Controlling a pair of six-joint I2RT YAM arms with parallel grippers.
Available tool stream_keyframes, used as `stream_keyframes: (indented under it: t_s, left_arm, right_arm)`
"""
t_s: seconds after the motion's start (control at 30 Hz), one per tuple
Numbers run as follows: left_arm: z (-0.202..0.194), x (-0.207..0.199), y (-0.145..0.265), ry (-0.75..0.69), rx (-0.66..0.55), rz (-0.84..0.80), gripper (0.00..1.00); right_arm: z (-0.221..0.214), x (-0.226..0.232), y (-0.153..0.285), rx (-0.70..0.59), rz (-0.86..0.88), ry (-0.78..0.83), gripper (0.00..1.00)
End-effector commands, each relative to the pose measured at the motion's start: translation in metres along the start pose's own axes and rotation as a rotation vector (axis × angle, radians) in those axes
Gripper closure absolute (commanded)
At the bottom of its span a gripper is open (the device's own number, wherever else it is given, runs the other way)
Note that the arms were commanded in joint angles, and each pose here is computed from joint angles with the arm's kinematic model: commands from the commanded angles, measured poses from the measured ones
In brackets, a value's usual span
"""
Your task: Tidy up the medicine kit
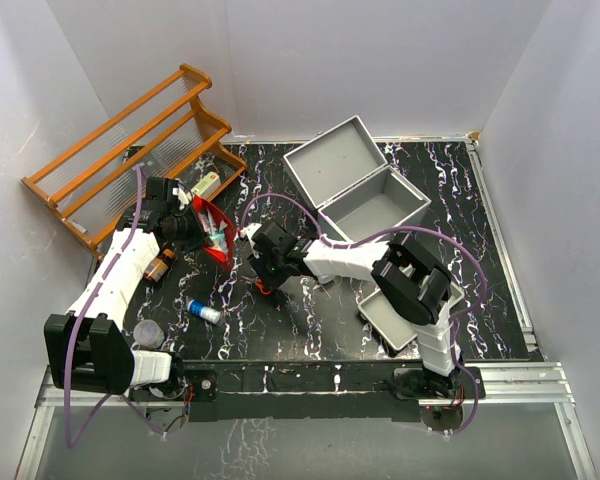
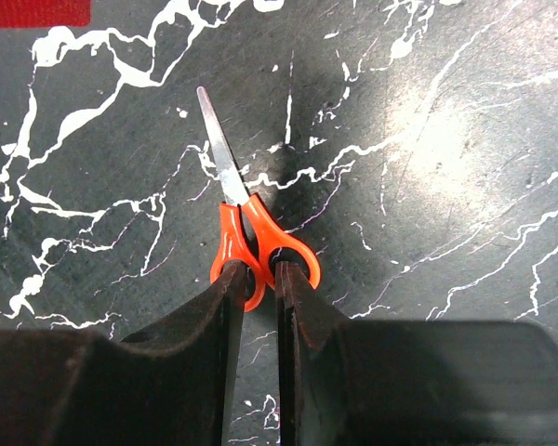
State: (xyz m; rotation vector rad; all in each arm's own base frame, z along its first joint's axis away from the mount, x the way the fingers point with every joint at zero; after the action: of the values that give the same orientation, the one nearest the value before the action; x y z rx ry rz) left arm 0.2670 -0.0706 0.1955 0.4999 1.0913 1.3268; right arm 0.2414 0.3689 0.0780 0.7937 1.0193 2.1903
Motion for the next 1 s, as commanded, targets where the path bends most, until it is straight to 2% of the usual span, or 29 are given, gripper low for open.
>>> stream_keyframes:
  t_s: [0.0,0.73,0.87,0.97]
  left_arm:
    - [0.000,0.003,0.001,-0.010,-0.006,0.011,1.00]
    - [-0.003,0.019,0.004,-0.003,-0.023,0.128,1.00]
    - [-0.005,0.018,0.002,-0.008,-0.013,0.106,1.00]
    - [-0.007,0.015,-0.001,-0.009,0.001,0.074,1.00]
  right_arm:
    - [0.008,-0.004,-0.005,-0.044,-0.037,0.019,0.82]
    - [-0.039,-0.019,-0.003,0.047,-0.261,0.094,0.84]
    - [-0.038,-0.021,-0.006,0.078,-0.311,0.055,0.98]
    - [-0.031,-0.019,0.000,0.035,-0.316,0.023,1.00]
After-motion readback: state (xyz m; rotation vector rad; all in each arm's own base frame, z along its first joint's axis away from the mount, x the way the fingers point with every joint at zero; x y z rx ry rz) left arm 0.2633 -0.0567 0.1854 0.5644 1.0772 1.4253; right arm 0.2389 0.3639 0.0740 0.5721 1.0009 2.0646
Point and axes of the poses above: each gripper's point midway between its finger pads, its own y axis back along the fingers, its own x axis along the line the jaws close on, z = x × y, the point moved 6 cm from there along y, back along the fingers, and after that the axes turned 9 degrees about -y, right-handed, at the moved point
